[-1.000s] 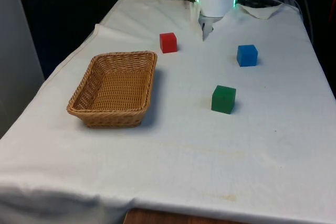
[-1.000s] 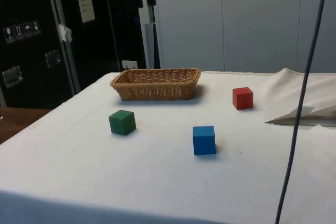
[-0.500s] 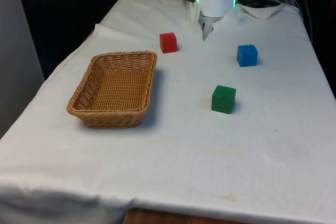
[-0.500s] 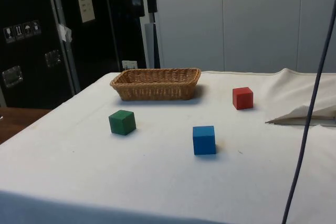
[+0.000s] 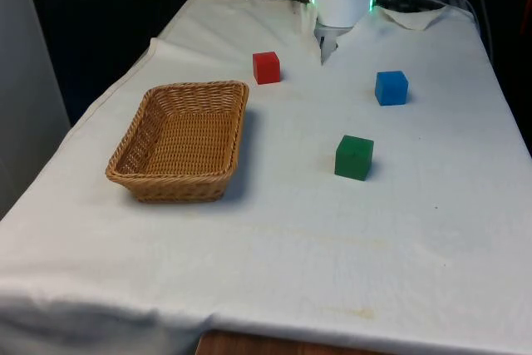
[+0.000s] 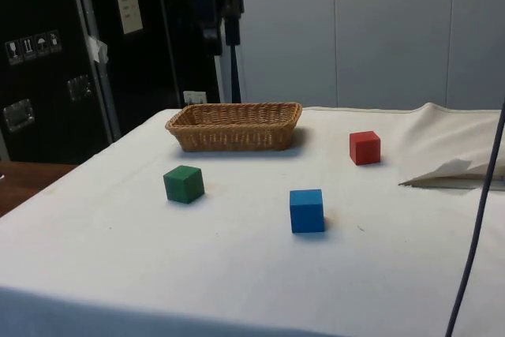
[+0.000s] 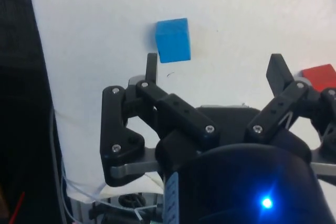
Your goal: Pick up exactly two blocks and place them into the basket.
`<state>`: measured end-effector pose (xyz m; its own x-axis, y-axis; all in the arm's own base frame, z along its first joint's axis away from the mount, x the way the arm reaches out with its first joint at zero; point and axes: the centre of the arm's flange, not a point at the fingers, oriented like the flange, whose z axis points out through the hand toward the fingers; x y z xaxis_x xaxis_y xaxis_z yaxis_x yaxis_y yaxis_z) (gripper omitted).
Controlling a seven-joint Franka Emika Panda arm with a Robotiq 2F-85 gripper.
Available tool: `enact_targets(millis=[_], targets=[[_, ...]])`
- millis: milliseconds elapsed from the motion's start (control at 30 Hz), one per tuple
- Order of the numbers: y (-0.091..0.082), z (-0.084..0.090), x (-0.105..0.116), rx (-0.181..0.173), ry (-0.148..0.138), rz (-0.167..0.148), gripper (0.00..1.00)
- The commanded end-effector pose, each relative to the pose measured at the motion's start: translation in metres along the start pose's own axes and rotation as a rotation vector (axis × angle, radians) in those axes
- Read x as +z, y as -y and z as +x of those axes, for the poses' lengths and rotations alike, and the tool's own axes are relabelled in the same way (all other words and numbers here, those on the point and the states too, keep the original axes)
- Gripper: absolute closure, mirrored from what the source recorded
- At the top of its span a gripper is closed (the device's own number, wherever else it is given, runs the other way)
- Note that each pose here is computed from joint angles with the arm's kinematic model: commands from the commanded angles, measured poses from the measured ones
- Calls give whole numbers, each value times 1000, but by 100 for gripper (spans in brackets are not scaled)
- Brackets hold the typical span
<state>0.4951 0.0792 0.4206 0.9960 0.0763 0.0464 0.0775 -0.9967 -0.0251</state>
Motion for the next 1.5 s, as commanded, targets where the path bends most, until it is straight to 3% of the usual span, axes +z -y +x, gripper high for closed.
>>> enact_targets(millis=[0, 233, 267, 300, 533, 600, 700, 867, 900, 967, 1467], targets=[[4, -4, 3, 1, -13, -3, 0], [19, -26, 26, -11, -24, 0, 0], [19, -28, 29, -16, -14, 4, 0], [21, -31, 31, -12, -28, 1, 0], [36, -48, 51, -21, -48, 3, 0], [37, -50, 55, -28, -40, 5, 0], [44, -61, 66, -30, -61, 4, 0], [46, -77, 83, -40, -80, 8, 0], [45, -74, 83, -44, -65, 8, 0], [45, -82, 90, -41, -82, 9, 0], [35, -96, 145, -50, -65, 1, 0]])
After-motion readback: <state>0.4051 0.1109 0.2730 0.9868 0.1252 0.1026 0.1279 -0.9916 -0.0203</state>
